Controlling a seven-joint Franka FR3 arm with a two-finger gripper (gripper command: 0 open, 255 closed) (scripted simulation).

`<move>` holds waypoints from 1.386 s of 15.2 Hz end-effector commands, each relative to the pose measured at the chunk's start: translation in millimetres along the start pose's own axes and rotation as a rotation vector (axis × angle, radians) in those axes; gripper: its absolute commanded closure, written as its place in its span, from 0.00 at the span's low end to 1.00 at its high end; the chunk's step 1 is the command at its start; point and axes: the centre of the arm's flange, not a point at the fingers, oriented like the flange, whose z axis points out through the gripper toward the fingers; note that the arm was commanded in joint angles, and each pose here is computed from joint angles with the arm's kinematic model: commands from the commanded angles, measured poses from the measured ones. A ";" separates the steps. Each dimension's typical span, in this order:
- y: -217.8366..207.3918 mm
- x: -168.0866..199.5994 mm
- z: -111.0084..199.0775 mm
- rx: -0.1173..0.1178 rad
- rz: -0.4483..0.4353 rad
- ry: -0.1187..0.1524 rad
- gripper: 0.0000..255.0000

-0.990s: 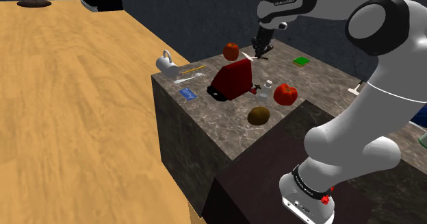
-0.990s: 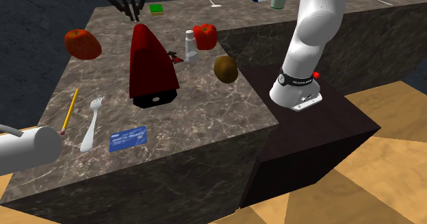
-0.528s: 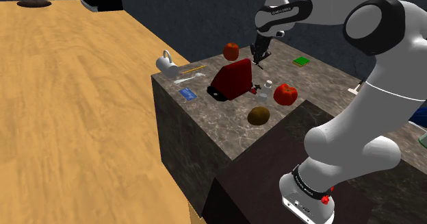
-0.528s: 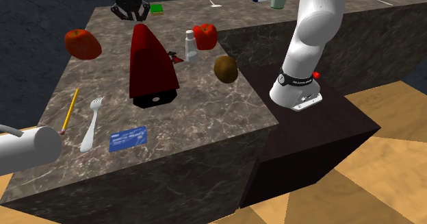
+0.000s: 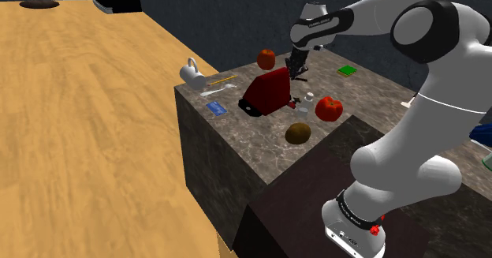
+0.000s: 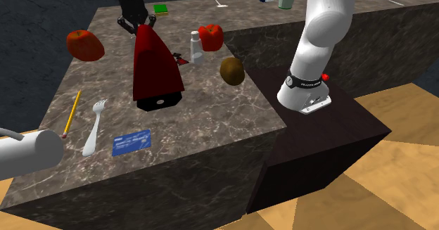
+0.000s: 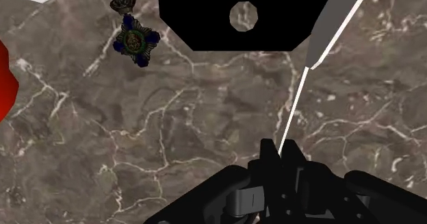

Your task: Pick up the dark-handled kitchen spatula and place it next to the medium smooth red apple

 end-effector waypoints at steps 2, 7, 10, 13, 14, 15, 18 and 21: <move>2.7 0.4 21.8 -0.010 0.000 -0.005 1.00; 2.7 0.0 27.0 -0.010 0.000 -0.005 1.00; 2.7 0.0 27.0 -0.010 0.000 -0.005 1.00; 1.2 0.1 29.0 -0.010 0.000 -0.005 0.00; 1.4 0.1 28.9 -0.010 0.000 -0.005 0.00; 1.4 -0.1 28.8 -0.010 0.000 -0.005 0.00; 2.4 0.1 0.6 -0.010 0.000 -0.005 0.00; 2.2 0.3 -23.0 -0.010 0.000 -0.005 0.00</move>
